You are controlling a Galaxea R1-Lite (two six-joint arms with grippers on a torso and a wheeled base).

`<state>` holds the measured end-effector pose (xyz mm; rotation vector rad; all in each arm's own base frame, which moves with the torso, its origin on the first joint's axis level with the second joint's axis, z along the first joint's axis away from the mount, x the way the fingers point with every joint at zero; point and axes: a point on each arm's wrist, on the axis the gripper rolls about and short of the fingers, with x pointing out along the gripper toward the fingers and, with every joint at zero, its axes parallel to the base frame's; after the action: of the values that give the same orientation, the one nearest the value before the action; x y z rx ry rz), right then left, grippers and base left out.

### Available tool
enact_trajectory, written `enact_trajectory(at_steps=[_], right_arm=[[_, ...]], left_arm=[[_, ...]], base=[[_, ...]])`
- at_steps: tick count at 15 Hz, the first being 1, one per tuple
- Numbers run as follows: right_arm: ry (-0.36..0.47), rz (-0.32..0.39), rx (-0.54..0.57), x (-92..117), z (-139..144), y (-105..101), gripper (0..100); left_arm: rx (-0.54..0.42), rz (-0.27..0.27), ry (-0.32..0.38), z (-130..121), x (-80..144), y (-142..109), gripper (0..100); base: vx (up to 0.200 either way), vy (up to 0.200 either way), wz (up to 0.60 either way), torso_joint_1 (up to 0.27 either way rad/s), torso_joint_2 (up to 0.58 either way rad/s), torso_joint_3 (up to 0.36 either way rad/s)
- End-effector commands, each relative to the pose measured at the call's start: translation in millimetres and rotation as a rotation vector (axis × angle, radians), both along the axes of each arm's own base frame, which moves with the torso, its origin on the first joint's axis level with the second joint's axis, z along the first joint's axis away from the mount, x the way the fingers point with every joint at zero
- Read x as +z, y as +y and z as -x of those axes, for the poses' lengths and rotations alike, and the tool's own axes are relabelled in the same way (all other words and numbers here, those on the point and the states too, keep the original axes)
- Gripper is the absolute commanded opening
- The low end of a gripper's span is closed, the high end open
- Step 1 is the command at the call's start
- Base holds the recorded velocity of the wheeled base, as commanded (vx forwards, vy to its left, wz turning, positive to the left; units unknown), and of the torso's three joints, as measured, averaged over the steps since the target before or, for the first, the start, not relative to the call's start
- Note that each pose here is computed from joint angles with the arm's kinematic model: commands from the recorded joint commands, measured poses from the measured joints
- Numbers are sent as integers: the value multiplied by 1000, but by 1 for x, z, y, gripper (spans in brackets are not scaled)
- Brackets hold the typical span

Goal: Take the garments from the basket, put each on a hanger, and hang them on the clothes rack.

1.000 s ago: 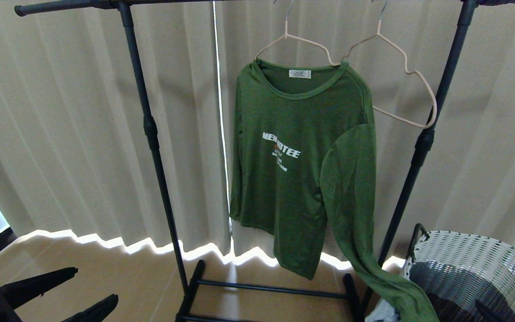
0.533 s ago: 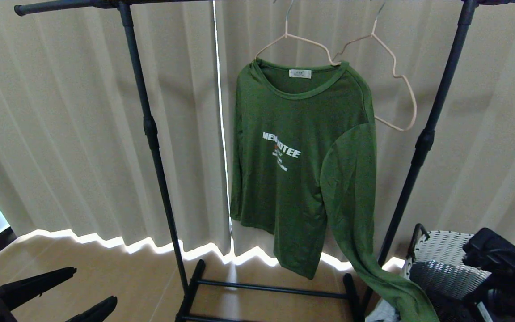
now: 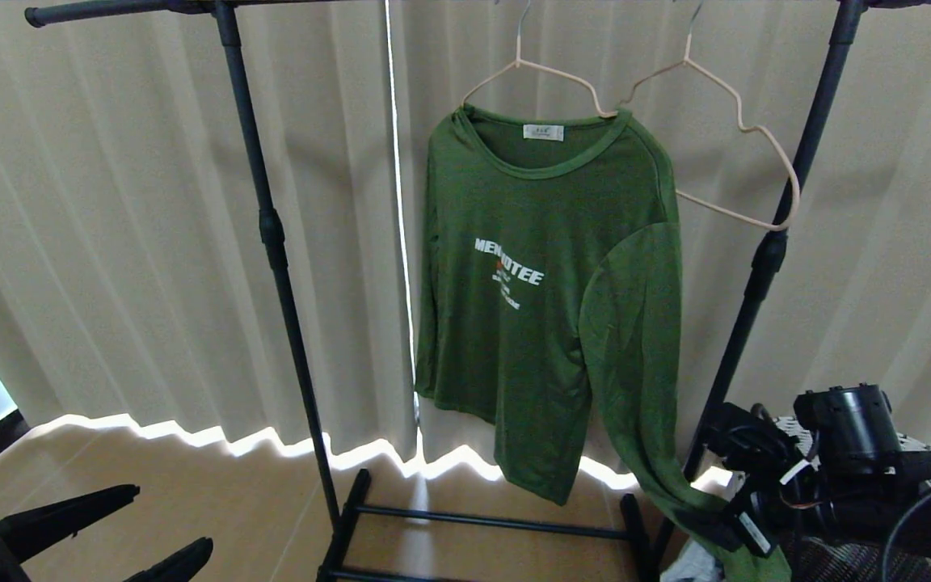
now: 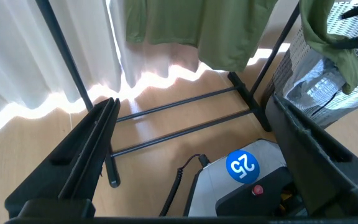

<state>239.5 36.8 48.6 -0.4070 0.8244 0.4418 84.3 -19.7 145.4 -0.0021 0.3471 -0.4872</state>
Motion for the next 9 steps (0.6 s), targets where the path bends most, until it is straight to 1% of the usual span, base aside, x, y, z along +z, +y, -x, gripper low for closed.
enact_trajectory(at_steps=[1,3,4,5,7,8,9], right_arm=[[29,-9,1,-9,-11,4,100],[23,-41,-9,-7,-16,9,100],[23,-44,-14,-8,-17,9,0],[26,-44,-13,-10,-20,10,0],[2,-51,-5,-12,-24,13,0],[-12,-59,-6,-12,-25,15,0],[-32,-83,-16,-10,-27,19,0]], left_arm=[[0,0,0,0,0,0,100],[0,0,0,0,0,0,100],[-1,-1,-2,0,0,0,100],[-2,-1,-2,0,0,0,100],[-2,0,-9,2,0,0,100],[-2,0,-9,2,0,0,100],[-2,0,-11,2,1,0,100]], base=[[0,0,0,0,0,0],[0,0,0,0,0,0],[0,0,0,0,0,0],[0,0,0,0,0,0],[0,0,0,0,0,0],[0,0,0,0,0,0],[0,0,0,0,0,0]])
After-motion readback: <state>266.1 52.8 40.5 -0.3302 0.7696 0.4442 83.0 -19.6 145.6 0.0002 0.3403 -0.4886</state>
